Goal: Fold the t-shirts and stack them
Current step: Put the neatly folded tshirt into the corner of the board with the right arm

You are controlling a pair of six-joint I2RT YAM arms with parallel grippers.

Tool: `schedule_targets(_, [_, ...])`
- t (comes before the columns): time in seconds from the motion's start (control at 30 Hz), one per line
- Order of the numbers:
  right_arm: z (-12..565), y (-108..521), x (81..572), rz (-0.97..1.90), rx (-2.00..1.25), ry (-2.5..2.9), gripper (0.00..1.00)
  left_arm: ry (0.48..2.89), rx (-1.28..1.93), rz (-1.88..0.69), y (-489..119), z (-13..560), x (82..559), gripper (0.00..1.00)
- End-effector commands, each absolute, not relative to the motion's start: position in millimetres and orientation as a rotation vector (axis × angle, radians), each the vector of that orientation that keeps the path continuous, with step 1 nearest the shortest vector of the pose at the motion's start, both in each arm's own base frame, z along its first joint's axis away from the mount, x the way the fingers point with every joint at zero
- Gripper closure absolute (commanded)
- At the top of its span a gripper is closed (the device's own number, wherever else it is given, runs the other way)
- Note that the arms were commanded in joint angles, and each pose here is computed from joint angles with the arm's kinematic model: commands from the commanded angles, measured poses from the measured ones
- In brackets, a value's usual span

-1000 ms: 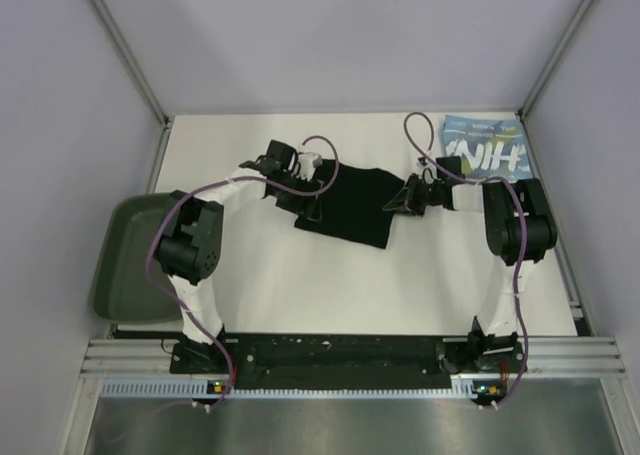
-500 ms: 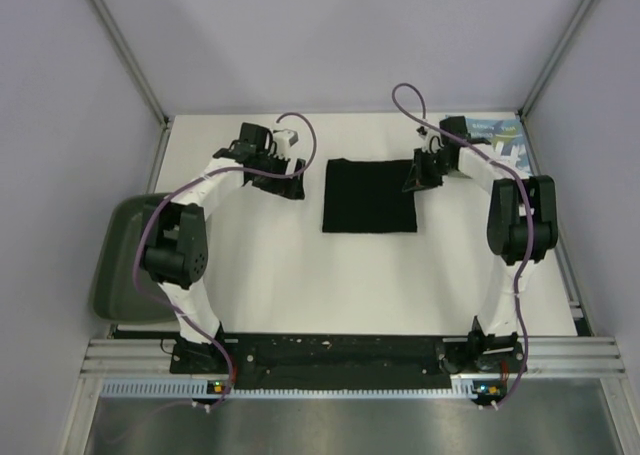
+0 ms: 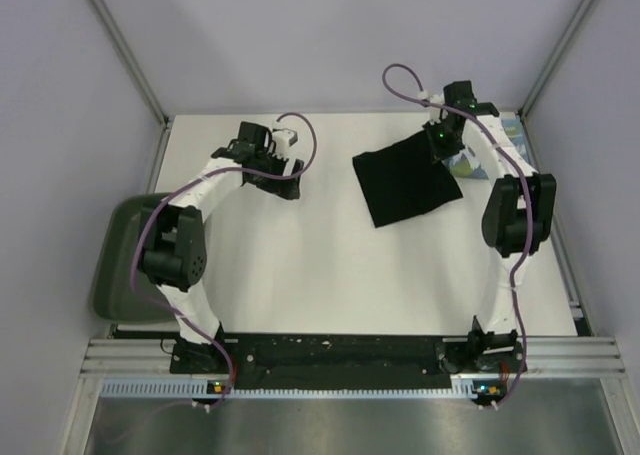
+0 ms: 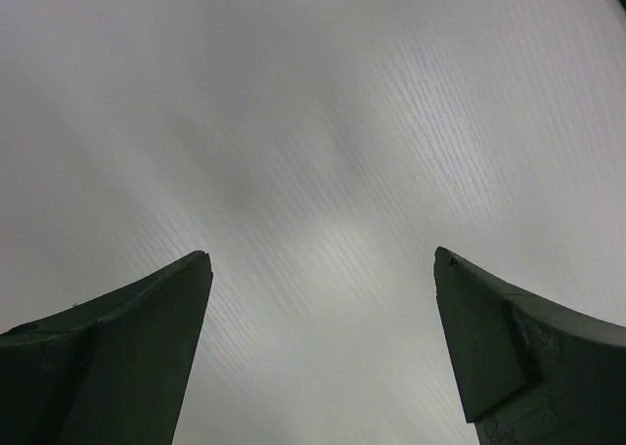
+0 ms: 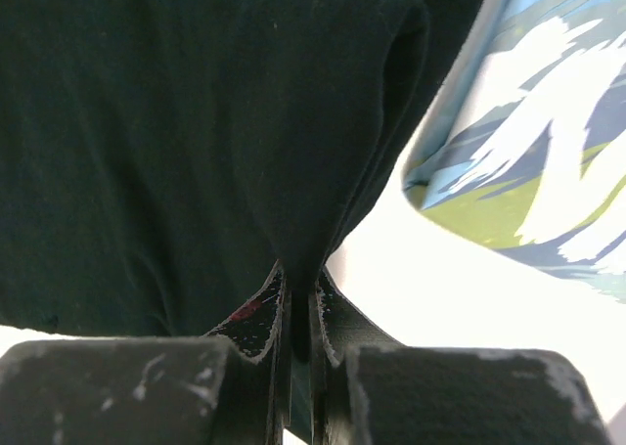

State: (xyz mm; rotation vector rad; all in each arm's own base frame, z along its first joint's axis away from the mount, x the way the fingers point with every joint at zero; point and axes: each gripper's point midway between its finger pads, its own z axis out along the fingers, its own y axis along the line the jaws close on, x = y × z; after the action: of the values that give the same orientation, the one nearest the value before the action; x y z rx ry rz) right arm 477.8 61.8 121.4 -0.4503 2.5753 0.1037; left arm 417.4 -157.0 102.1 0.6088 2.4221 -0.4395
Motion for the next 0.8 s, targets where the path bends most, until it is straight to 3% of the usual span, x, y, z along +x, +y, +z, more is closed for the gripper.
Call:
schedule_targets(0.0, [138,29,504,-0.110,-0.454,2.554,1.00,2.335,0.645,-0.357,-150,134,425,0.01])
schedule_targets(0.47, [202,-14,557,-0.466,-0.366,2.379,1.00,2.352,0.701,-0.353,-150,126,425,0.01])
schedule_targets(0.77, [236,-39,567,-0.532,-0.307,2.295,1.00,2.352,0.707,-0.340,-148,126,423,0.01])
